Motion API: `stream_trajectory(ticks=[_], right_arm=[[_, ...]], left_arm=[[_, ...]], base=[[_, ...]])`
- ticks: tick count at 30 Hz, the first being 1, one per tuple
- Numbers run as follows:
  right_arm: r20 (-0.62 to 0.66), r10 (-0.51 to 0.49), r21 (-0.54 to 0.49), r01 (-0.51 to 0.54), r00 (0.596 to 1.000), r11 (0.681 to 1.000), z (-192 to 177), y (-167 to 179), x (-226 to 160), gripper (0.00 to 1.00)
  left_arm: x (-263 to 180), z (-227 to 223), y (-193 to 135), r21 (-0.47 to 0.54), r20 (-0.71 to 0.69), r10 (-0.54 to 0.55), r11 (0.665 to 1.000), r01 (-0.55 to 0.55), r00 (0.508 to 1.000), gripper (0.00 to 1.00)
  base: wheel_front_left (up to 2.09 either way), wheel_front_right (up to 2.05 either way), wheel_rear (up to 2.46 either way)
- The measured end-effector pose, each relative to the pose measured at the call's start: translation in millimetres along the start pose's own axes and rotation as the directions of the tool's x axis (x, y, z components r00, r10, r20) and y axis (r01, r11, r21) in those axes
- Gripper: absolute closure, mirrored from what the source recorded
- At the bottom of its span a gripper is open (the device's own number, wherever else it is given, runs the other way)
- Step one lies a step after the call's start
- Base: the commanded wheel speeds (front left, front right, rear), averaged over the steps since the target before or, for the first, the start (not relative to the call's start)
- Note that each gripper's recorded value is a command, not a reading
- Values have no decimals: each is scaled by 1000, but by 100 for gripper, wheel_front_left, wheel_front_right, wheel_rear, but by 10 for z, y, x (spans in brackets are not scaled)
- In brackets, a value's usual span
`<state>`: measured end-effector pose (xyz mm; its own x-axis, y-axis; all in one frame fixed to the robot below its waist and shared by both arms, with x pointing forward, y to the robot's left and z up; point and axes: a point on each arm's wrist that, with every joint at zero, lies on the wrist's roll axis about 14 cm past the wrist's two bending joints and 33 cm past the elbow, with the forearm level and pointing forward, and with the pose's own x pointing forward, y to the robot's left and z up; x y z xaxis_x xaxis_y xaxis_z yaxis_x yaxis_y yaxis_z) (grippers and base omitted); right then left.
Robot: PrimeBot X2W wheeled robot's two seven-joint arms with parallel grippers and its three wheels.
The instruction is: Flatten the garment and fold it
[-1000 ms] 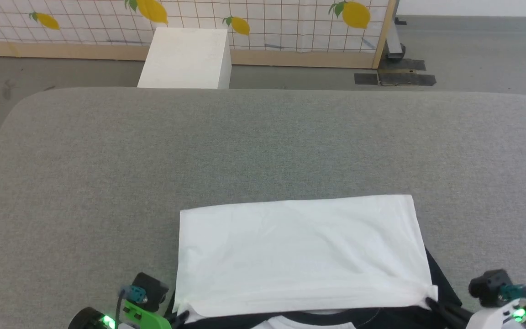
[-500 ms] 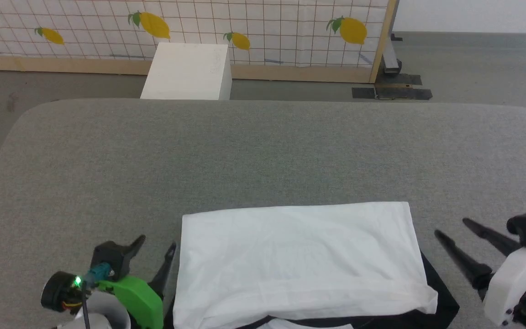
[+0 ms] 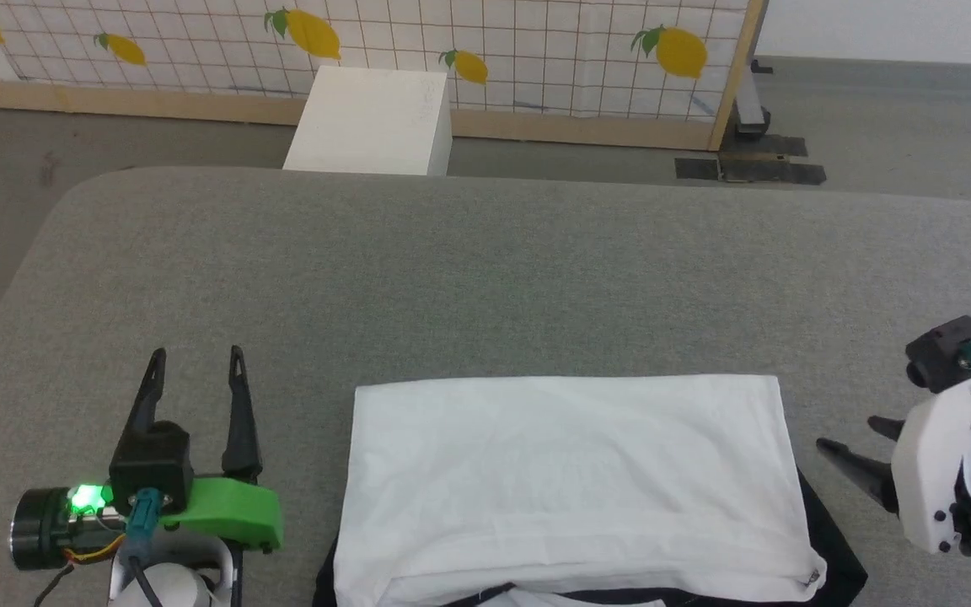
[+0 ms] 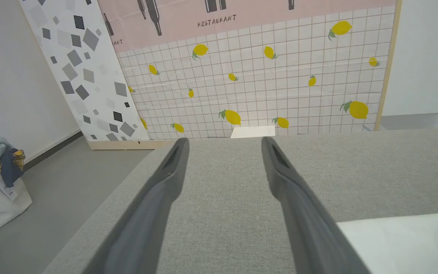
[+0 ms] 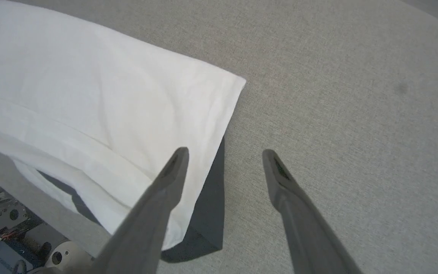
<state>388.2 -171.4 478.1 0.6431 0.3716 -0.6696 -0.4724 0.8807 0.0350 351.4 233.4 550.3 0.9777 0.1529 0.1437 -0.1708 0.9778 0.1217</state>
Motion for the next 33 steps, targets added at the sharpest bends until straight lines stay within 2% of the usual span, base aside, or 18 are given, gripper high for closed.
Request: stream_trajectory(ticks=[3, 7, 13, 18, 19, 20, 21, 22, 26, 31, 32, 33], right_arm=[[-91, 20, 7, -19, 996, 1000, -148, 59, 174, 0], [-180, 48, 70, -36, 982, 997, -367, 129, 446, 0], [-279, 85, 125, -52, 956, 991, -742, 298, 764, 0], [-294, 113, 113, -82, 949, 990, -816, 412, 840, 0], [-290, 113, 119, -81, 950, 990, -823, 412, 845, 53], [-283, 112, 121, -80, 953, 989, -824, 414, 849, 90], [-266, 112, 130, -80, 957, 988, -816, 418, 855, 100], [-212, 109, 148, -79, 971, 986, -750, 418, 865, 100], [-129, 86, 134, -69, 988, 989, -637, 359, 830, 100], [-16, 57, 126, -54, 998, 991, -385, 200, 676, 100], [3, 47, 123, -47, 999, 991, -327, 137, 620, 100], [27, -10, 117, 7, 1000, 993, -263, -133, 431, 100]], left_arm=[[-10, -12, 102, 0, 10, 67, 998, -67, 998, 0], [-18, -56, 168, -12, 10, 119, 993, -119, 993, 0], [-114, -232, 218, -9, -35, 148, 989, -149, 988, 0], [-149, -344, 237, 3, -62, 153, 988, -153, 986, 0], [-149, -352, 225, 2, -63, 151, 989, -151, 987, 0], [-145, -357, 205, -1, -63, 145, 989, -146, 987, 0], [-138, -359, 187, -6, -63, 138, 990, -139, 988, 0], [-123, -357, 138, -6, -58, 116, 993, -116, 992, 0], [-108, -333, 118, 0, -46, 102, 995, -102, 994, 0], [-97, -292, 47, 10, -28, 69, 998, -69, 997, 0], [-95, -283, 31, 10, -24, 63, 998, -63, 998, 0], [-94, -275, -36, 2, -21, 39, 999, -39, 999, 0]], base=[[0, 0, 0], [0, 0, 0], [0, 0, 0], [0, 0, 0], [0, 0, 0], [0, 0, 0], [0, 0, 0], [0, 0, 0], [0, 0, 0], [0, 0, 0], [0, 0, 0], [0, 0, 0]])
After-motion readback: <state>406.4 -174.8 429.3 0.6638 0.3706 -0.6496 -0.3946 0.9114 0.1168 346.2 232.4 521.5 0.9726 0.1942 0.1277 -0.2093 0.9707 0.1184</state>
